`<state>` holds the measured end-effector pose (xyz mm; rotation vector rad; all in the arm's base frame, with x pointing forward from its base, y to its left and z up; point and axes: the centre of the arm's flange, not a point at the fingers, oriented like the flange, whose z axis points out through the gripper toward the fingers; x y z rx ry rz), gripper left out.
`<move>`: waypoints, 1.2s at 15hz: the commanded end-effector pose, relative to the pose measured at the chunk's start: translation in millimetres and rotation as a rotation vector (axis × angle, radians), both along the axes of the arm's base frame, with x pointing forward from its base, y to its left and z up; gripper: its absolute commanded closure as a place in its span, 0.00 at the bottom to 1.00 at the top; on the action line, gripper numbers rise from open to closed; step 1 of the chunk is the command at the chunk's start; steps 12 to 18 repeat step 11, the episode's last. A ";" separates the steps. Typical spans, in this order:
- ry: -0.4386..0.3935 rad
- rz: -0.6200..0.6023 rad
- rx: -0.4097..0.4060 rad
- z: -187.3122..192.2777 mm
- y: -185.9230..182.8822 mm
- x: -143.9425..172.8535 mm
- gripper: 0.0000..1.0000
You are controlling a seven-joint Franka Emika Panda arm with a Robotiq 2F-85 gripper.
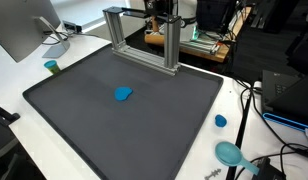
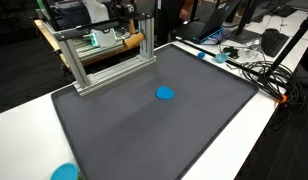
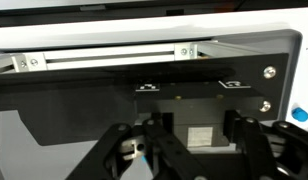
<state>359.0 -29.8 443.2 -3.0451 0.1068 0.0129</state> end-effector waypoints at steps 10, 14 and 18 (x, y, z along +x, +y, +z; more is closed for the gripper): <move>-0.070 -0.134 0.033 16.0 -58.0 -14.6 0.00; -0.106 -0.151 0.041 20.7 -71.4 -20.9 0.00; -0.106 -0.151 0.041 20.7 -71.4 -20.9 0.00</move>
